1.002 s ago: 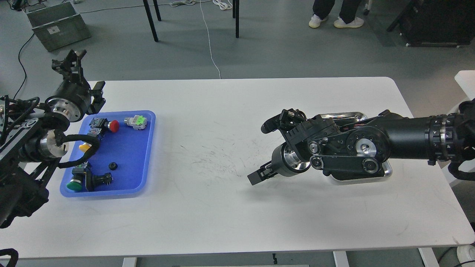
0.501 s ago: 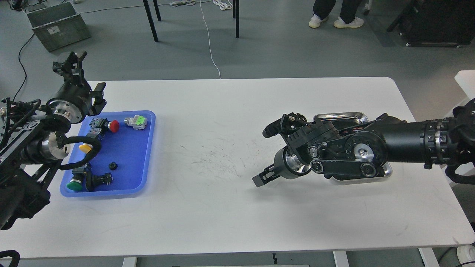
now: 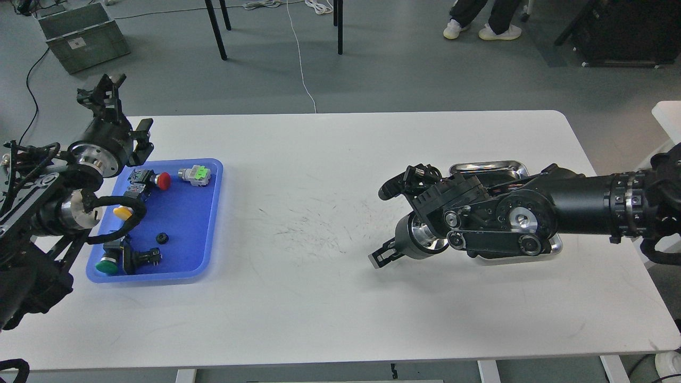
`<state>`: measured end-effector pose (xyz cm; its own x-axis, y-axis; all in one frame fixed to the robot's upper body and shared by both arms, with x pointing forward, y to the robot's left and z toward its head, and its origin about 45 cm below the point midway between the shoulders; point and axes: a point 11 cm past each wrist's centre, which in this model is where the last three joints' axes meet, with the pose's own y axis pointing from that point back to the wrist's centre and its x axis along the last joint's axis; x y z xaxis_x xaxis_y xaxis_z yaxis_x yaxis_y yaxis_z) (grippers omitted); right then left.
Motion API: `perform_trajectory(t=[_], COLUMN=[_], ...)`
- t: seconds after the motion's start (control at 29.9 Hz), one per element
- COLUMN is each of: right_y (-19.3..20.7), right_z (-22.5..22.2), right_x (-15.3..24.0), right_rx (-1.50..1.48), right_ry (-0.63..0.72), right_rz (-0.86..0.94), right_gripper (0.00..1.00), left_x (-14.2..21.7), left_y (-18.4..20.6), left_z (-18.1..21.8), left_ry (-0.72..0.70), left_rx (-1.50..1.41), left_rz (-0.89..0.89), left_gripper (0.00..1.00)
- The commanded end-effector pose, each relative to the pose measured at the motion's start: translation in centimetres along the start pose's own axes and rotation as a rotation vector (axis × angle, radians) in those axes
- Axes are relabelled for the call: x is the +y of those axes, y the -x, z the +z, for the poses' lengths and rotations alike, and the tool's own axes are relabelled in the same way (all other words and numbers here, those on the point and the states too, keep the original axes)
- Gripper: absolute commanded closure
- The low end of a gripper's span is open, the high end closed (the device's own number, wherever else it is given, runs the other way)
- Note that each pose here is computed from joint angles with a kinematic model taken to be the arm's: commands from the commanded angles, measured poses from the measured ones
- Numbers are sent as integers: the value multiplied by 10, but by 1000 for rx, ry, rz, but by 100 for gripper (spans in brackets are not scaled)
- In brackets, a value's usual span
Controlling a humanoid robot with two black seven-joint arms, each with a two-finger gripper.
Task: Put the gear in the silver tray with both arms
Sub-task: 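Reach the right gripper to the black gear and grasp it, then carry the gear with the right gripper over the silver tray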
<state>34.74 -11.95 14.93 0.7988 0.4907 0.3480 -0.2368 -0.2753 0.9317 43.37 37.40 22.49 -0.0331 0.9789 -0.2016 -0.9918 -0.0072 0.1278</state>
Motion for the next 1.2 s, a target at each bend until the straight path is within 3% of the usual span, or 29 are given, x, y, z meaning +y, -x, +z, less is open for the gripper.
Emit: perform_trajectory(t=[0.0,0.03,0.1,0.43,0.7,0.97,1.17], right_y=[1,1,0,1,-8,-68,-41], right_z=[0,1,1,3,8,28,104], right_x=[2,2,3,3,12,99,142], right_rx=[7,6,8,2,-18,-79,-194], right_ry=[-1,0,1,5,3,-27,58], right_rz=[-14,-15,-14,-12,15,237,277], right_gripper=[78,86,89,98,98,98,98], left_x=[0,0,0,0,1,1,0], left_y=[0,0,0,-1,-3,-3,-1], left_z=[0,0,0,0,0,1,0], left_ry=[-1,1,-1,-2,-2,1,-1], left_rx=[0,0,0,-1,-5,-7,-3], left_rz=[0,0,0,3,6,5,2], left_gripper=[2,2,2,2,2,2,2])
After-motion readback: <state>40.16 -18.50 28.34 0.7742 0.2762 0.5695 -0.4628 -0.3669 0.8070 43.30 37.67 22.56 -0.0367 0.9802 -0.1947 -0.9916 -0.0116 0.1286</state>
